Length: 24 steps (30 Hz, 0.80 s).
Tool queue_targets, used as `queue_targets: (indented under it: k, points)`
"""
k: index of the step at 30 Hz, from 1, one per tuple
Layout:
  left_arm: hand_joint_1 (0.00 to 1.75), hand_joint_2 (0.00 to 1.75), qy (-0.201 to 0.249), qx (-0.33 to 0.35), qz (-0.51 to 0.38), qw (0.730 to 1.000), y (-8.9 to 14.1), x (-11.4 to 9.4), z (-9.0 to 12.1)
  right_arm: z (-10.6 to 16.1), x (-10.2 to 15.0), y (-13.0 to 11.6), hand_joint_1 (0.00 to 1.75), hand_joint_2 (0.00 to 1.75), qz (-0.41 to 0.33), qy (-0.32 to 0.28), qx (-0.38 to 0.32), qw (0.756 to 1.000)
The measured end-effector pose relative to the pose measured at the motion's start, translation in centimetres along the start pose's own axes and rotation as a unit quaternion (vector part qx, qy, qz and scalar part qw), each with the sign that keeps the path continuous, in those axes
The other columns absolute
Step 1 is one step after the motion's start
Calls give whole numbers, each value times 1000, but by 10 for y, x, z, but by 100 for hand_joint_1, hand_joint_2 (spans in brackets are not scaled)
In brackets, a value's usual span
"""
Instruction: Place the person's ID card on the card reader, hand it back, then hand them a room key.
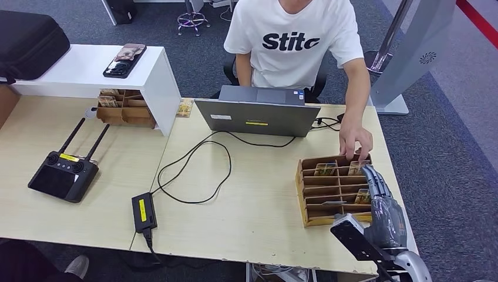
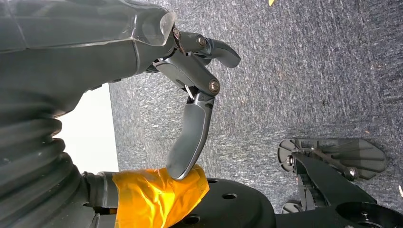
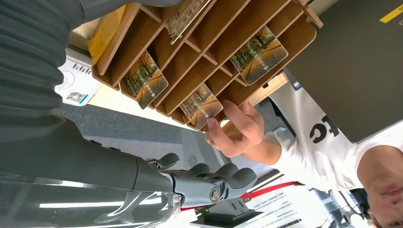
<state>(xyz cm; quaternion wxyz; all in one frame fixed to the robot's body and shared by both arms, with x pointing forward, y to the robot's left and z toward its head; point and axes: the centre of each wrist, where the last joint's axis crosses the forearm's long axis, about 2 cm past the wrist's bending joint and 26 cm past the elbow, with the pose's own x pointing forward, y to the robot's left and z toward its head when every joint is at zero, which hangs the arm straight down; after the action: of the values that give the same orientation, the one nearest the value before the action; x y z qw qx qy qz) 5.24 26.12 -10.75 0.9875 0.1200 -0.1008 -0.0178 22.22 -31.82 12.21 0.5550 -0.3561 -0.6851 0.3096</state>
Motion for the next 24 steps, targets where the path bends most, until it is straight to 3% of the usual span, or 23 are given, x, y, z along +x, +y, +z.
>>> queue_targets:
  k: [24]
  points:
    - [0, 175, -2, 0, -5, 1000, -2, 0, 1, 5, -4, 2, 0, 175, 6, 10, 5, 1000]
